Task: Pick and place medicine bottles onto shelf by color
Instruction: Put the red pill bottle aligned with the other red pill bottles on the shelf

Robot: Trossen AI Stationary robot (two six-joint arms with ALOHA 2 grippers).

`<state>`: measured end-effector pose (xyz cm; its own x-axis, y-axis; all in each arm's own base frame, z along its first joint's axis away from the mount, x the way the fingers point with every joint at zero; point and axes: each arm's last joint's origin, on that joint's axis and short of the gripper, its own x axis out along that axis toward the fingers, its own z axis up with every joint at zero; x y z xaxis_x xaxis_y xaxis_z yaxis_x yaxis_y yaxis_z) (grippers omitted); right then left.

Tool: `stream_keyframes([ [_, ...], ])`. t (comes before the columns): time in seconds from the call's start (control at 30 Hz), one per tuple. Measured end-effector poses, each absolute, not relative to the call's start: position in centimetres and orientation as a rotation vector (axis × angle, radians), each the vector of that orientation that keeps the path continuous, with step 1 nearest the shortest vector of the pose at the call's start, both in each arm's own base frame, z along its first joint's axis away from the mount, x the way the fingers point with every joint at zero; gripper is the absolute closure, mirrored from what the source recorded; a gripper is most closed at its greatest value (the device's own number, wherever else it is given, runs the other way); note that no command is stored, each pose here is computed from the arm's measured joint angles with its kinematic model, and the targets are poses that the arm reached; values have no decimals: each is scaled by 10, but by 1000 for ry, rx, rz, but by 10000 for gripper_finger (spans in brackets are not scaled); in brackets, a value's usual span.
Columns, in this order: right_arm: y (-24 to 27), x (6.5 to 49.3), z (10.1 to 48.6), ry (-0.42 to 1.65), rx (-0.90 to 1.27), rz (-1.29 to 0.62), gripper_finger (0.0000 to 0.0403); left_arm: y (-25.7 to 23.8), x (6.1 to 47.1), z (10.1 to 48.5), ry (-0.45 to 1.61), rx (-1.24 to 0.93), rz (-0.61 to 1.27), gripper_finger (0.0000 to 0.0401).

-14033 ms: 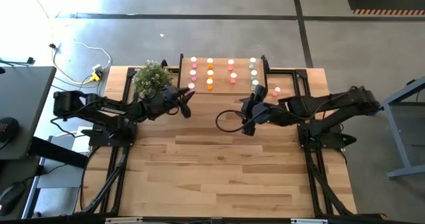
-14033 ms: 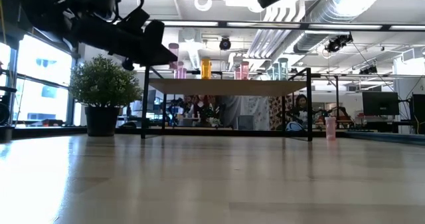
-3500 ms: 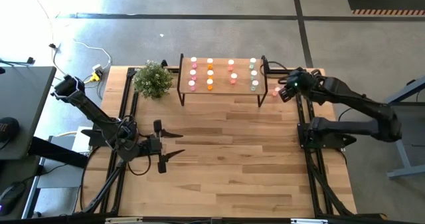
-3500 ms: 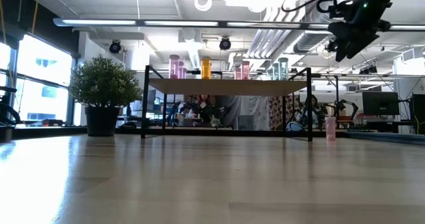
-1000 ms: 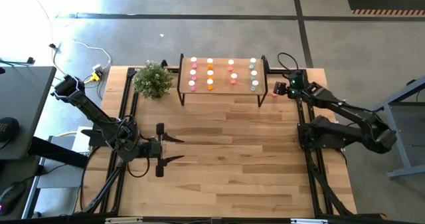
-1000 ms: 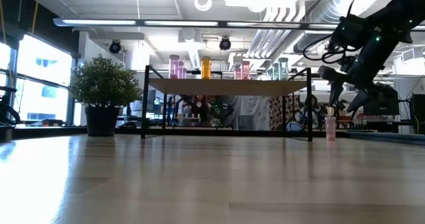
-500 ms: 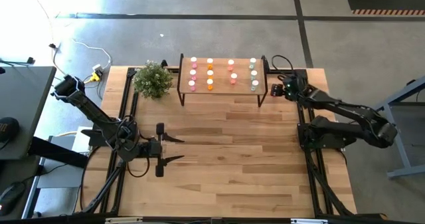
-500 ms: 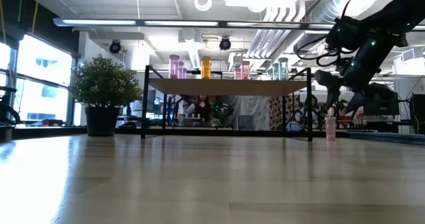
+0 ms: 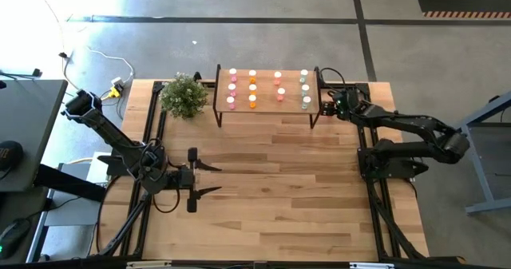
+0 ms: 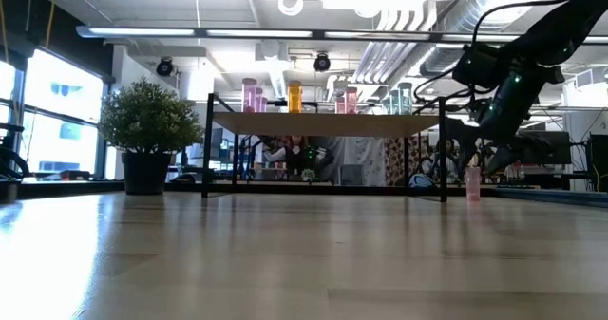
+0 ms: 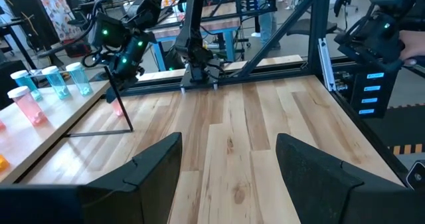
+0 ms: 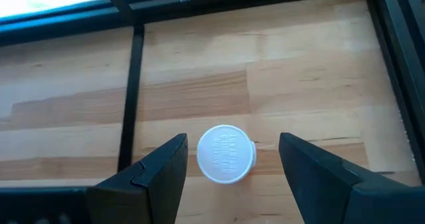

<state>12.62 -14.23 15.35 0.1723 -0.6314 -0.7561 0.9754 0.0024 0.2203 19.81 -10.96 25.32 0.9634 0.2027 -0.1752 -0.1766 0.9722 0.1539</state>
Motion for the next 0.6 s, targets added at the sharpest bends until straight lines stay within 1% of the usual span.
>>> stream_keyframes([
  [0.47,-145,128,143,590,803,-1384,175,-110,198,253,190,133,193,167],
  [0.6,-146,128,144,583,801,-1385,193,-110,198,253,190,133,193,167],
])
